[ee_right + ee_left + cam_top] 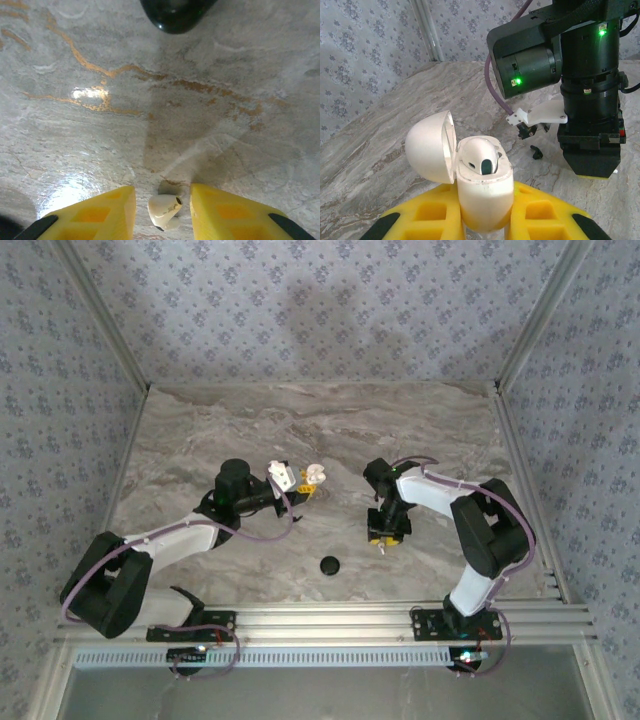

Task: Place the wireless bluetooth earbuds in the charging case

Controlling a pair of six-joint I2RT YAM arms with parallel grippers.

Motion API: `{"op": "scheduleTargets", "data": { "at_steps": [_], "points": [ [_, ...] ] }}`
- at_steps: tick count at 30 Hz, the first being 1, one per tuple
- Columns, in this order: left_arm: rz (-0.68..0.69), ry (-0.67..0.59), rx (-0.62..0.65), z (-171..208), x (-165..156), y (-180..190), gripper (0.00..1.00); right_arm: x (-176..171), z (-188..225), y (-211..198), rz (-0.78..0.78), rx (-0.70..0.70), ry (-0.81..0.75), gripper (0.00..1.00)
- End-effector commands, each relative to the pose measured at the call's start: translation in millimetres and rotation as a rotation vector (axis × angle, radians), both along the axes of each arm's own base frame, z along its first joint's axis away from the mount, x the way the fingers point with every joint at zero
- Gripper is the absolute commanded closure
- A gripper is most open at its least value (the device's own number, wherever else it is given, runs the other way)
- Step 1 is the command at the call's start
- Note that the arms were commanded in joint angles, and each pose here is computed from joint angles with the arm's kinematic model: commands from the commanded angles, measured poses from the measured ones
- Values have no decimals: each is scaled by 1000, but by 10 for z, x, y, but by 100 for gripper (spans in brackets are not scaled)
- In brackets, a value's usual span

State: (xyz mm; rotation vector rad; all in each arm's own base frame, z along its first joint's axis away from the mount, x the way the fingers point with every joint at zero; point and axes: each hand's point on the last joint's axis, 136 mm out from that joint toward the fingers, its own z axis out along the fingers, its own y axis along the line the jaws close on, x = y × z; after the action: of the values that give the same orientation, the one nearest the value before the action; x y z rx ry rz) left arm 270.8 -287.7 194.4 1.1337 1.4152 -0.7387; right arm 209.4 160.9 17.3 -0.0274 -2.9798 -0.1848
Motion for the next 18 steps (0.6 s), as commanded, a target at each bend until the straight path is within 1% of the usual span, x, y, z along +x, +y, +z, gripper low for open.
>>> {"op": "scheduleTargets", "data": {
  "at_steps": [1,11,18],
  "points": [
    [-1,-4,-17,38,2,8,91,-61,-29,-84,16,-39,33,63],
    [-1,-3,-18,41,1,8,92,-131,-64,-112,31,-64,63,69],
    [1,-2,-15,32,6,6,91,-120,-48,-111,25,-67,46,74]
  ]
}}
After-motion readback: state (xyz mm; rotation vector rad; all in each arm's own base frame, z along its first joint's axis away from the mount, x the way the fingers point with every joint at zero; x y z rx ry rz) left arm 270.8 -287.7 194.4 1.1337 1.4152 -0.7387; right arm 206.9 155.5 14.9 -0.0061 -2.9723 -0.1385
